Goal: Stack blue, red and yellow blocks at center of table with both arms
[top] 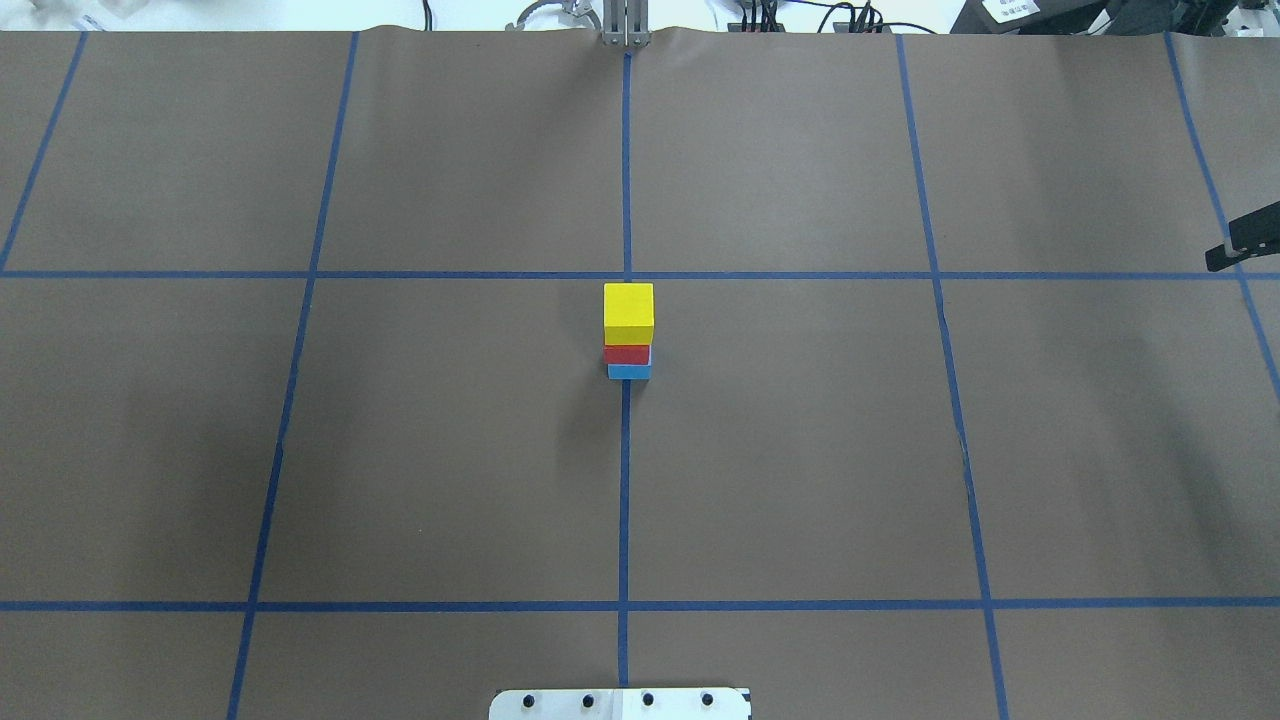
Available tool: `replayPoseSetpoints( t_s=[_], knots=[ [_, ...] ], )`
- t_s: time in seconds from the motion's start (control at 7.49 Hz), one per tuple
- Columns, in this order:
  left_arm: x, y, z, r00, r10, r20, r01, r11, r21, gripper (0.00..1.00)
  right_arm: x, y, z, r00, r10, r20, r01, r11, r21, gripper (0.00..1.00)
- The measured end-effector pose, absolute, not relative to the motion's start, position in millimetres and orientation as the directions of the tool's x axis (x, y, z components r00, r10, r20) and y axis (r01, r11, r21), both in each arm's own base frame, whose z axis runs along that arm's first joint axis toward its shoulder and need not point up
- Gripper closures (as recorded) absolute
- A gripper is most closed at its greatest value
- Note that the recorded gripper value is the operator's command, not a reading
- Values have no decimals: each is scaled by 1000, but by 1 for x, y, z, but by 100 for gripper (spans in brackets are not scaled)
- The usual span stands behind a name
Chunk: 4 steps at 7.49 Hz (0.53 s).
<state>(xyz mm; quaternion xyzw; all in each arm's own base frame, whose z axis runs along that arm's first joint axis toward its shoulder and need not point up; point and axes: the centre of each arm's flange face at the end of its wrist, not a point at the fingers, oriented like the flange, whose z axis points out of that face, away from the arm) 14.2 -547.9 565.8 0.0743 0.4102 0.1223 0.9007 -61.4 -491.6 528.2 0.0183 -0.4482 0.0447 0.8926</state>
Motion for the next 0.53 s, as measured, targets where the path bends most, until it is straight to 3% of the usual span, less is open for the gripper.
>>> replayPoseSetpoints(
  t_s=[0.53],
  knots=[
    [-10,-554,553,680,153,-717,-68,987,146,0,-50,-522,535,658,-6,753,-12,1000,18,0]
  ],
)
